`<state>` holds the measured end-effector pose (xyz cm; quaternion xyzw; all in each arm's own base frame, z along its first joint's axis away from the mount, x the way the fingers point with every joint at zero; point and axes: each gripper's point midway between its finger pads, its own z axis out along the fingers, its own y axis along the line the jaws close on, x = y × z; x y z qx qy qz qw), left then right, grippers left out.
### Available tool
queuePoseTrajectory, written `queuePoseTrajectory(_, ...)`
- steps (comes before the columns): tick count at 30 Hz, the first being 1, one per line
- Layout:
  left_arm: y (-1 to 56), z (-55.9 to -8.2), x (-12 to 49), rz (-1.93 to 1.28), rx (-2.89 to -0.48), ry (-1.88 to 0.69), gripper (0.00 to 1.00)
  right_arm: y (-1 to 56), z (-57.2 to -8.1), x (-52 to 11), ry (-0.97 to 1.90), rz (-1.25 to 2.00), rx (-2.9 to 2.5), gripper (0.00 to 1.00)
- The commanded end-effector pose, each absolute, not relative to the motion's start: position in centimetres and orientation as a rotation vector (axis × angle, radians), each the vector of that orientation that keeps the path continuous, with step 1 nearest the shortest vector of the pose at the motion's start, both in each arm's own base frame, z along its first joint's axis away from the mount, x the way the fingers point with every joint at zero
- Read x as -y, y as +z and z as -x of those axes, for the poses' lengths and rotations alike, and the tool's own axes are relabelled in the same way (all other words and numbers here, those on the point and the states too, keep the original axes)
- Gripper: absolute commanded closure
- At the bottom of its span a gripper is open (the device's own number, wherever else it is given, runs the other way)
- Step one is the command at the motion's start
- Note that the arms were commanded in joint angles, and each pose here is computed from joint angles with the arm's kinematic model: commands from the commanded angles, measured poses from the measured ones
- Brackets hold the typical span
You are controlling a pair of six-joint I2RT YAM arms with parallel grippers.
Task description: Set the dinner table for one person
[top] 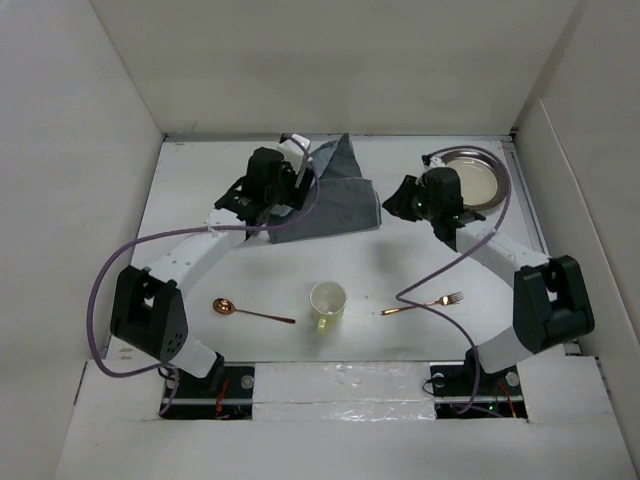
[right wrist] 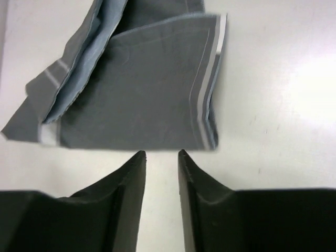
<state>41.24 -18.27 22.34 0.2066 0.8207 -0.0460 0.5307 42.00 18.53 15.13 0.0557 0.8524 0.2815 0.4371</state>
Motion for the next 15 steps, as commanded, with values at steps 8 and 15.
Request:
queuePoseTrajectory(8,13.3,-41.3,16.4,-0.719,-2.158,0.275,0.2,21.3,-36.9,-17.9,0.833,-0.081,-1.939,0.43)
queuePoseTrajectory(15,11.8,-41.2,15.5,-0.708,-2.199,0.339,0.21,20.1,-36.0,-17.8,0.851,-0.063,-1.955,0.39)
